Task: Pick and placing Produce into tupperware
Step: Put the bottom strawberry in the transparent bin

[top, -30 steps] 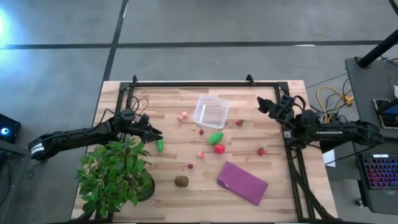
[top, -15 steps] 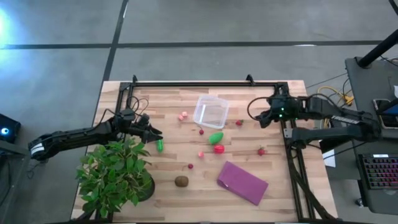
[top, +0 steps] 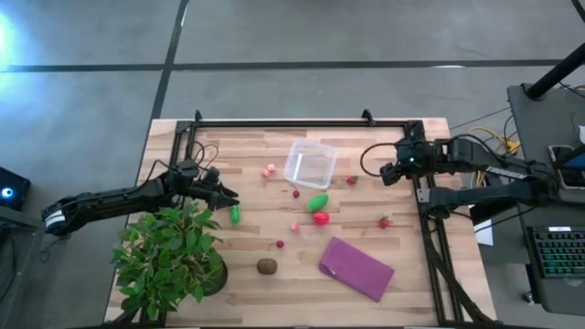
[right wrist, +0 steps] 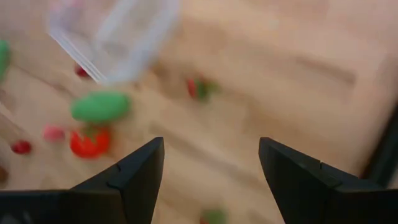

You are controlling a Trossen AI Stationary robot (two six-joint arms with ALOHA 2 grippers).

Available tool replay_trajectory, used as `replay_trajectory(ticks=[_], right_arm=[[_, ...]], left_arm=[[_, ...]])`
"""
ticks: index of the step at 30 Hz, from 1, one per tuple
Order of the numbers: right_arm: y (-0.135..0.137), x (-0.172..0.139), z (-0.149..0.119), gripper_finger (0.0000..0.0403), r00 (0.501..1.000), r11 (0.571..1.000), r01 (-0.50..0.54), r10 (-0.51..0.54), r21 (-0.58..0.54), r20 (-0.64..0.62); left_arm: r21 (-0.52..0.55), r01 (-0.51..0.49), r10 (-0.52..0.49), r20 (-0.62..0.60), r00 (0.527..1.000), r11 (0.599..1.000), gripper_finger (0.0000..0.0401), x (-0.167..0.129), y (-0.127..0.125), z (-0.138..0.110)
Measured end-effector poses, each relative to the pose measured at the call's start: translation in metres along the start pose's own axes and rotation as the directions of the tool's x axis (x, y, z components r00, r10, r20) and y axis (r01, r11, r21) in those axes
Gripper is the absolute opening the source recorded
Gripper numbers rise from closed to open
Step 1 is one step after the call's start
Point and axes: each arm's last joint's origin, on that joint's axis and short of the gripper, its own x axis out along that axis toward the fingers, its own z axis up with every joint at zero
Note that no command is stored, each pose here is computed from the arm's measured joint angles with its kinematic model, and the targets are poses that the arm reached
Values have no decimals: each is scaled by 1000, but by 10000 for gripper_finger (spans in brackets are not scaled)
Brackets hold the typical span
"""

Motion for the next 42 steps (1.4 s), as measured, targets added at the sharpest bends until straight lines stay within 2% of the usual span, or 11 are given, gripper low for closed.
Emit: replay_trajectory(ticks=[5, 12, 17, 28, 42], right_arm=[[-11, 8, -18, 254, 965, 988, 120, -93, 95, -245], [-15, 32, -33, 254, 913, 947, 261, -179, 188, -366], [-11, 49, -41, 254, 868, 939, 300, -194, 170, -457], [8, 74, -43, 254, 856, 953, 297, -235, 66, -461], [16, 81, -51, 254, 839, 965, 254, -190, 59, -510]], left_arm=[[0, 0, 0, 0, 1000, 1000, 295, 0, 0, 0], [0, 0, 0, 0, 1000, 1000, 295, 0, 0, 0], [0, 0, 0, 0, 1000, 1000, 295, 0, 0, 0], [0, 0, 0, 0, 1000, 1000, 295, 0, 0, 0], [0, 0, 0, 0, 1000, 1000, 295, 0, 0, 0]])
